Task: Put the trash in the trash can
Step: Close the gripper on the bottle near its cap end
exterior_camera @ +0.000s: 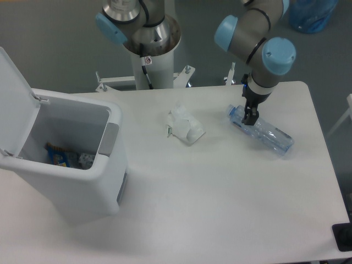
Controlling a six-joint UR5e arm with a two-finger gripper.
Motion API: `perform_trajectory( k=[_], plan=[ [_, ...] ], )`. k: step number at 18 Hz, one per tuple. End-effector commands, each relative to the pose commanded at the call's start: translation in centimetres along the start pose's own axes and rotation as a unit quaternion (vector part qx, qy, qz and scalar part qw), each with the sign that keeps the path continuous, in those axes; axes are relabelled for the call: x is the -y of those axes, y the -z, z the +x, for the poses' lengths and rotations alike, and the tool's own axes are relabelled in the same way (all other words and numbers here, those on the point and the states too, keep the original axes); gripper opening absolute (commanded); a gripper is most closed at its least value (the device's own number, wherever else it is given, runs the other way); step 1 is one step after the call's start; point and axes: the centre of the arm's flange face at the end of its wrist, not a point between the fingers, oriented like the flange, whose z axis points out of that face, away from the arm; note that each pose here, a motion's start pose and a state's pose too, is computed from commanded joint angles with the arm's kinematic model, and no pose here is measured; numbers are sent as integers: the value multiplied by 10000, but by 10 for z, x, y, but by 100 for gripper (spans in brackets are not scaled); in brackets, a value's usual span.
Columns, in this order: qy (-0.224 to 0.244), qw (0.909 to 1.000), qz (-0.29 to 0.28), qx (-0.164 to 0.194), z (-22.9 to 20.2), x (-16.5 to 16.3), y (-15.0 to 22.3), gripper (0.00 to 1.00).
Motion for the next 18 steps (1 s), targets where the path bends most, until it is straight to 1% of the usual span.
perform_trajectory(
  k=[2,6,9,11,12,13,16,18],
  plan=[
    [-3,10000,-70,47,0,1,-6,100],
    [3,10000,-48,24,-1,-1,-16,100],
    [38,9999,-75,123,-7,-1,-24,99],
    [75,9998,-31,174,-9,2,-27,83],
    [152,9997,-40,188,-11,4,-26,78],
    [378,9989,-121,245,-18,10,-24,73],
    [807,9958,-231,352,-33,16,-25,63],
    [1056,9929,-318,437,-38,16,-17,62]
  ],
)
